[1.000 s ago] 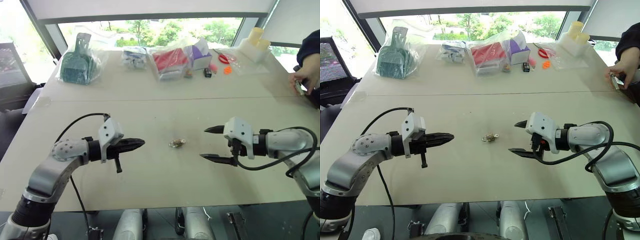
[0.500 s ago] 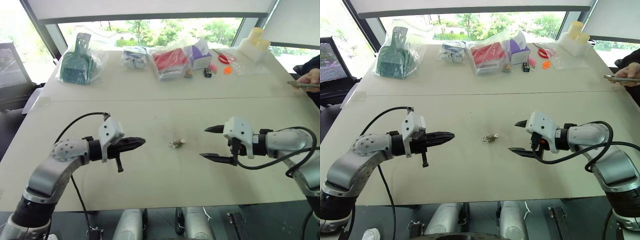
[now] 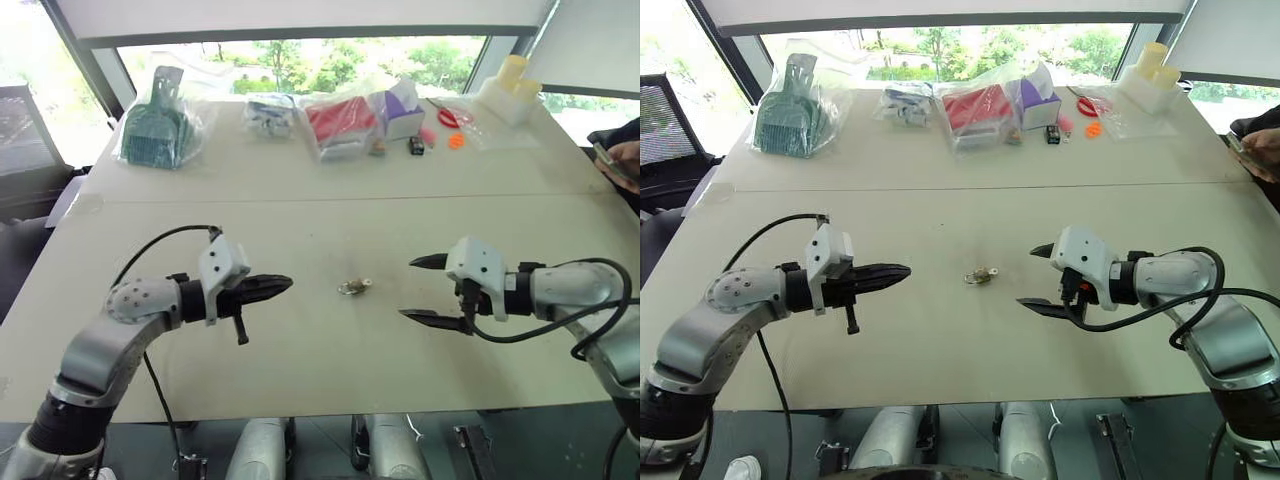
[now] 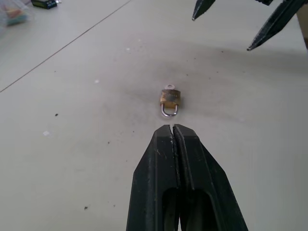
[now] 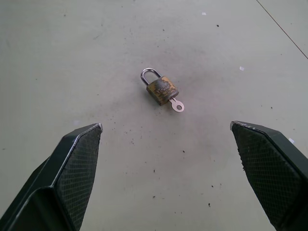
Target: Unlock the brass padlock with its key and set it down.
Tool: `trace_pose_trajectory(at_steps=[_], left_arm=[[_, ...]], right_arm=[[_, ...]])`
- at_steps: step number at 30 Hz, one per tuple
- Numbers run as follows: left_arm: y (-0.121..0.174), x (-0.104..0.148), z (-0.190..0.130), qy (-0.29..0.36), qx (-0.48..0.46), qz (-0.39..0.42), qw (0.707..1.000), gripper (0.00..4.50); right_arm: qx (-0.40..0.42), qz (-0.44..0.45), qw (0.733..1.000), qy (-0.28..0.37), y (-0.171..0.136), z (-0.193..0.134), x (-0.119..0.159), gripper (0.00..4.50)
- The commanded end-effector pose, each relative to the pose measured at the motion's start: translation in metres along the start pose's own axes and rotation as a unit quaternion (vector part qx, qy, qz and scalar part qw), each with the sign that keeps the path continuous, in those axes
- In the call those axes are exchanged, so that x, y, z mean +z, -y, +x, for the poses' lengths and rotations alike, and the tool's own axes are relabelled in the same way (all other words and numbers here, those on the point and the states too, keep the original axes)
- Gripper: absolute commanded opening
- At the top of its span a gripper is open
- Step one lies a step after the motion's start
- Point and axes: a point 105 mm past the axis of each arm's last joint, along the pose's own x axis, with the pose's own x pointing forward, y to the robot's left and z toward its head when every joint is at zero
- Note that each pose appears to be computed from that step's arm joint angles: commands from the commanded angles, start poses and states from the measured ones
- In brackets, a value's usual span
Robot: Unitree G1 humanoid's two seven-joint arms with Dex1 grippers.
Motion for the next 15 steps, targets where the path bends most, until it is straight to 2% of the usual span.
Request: trace_pose_trajectory(at_steps=[1,8,9,15], left_arm=[[0.014,-0.016,0.030,-0.010,-0.028,0.025,0.999,1.20],[0.009,-0.024,0.077,0.000,-0.027,0.046,0.999,4.13],[0.007,-0.024,0.082,0.000,-0.025,0.052,0.998,4.37],[0.002,-0.028,0.106,-0.007,-0.012,0.062,0.998,4.37]], right_arm=[[-0.011,-0.019,1.000,0.014,0.000,-0.004,0.012,4.50],[-0.022,-0.017,1.000,0.010,-0.002,-0.008,0.012,4.50],[-0.023,-0.016,1.000,0.009,-0.003,-0.008,0.012,4.50],[-0.036,-0.013,0.999,0.004,-0.005,-0.011,0.010,4.50]])
